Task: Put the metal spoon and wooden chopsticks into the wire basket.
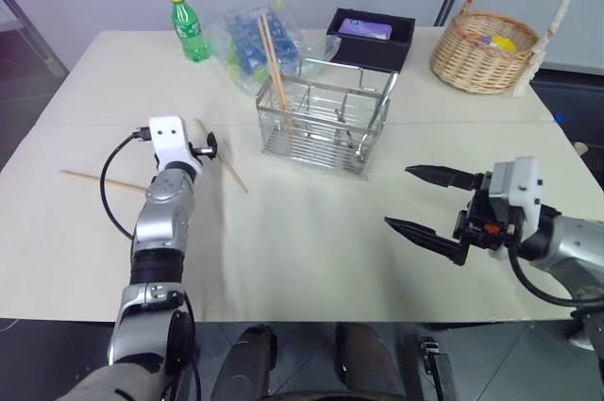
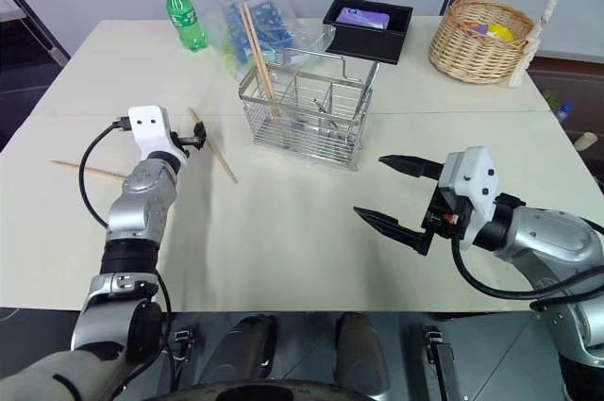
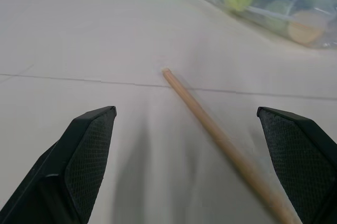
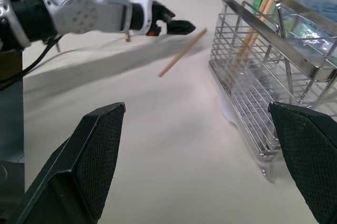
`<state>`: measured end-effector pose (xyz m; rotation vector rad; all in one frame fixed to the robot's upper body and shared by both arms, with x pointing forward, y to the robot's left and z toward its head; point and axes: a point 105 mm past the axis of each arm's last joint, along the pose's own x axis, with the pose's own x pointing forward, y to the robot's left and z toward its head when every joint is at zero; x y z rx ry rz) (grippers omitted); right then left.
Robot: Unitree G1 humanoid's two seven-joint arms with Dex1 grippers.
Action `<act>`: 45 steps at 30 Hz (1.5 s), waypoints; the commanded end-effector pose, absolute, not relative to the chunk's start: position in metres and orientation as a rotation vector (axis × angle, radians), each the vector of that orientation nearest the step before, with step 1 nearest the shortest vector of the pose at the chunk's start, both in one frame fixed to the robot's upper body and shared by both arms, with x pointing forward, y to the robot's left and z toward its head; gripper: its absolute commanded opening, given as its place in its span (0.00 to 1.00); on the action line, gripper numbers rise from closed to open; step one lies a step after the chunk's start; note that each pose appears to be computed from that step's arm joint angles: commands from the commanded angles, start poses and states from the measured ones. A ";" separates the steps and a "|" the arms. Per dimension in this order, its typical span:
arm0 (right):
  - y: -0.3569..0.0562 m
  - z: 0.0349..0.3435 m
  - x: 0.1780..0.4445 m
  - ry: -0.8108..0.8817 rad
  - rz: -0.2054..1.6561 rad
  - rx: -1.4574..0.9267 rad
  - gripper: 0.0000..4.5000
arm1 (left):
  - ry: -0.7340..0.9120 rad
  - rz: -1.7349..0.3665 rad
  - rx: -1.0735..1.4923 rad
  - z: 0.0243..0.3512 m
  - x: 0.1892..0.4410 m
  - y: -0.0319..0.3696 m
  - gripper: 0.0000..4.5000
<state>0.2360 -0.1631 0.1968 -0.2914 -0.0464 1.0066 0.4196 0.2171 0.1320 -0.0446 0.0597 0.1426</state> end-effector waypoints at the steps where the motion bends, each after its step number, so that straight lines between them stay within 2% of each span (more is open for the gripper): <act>1: -0.160 0.203 0.234 -0.091 1.018 -0.312 0.99 | 0.036 0.151 -0.045 0.147 0.428 0.213 1.00; 10: -0.163 0.202 0.237 -0.081 1.016 -0.322 0.99 | 0.211 0.240 -0.174 0.138 0.433 0.207 1.00; 26: -0.156 0.198 0.242 -0.089 1.022 -0.305 0.99 | 0.423 0.439 -0.080 0.123 0.434 0.195 1.00; 33: -0.151 0.198 0.243 -0.096 1.022 -0.294 0.99 | 0.566 0.492 -0.133 0.104 0.432 0.189 1.00; 45: -0.156 0.198 0.240 -0.077 1.013 -0.302 0.99 | 0.700 0.546 -0.194 0.096 0.426 0.186 1.00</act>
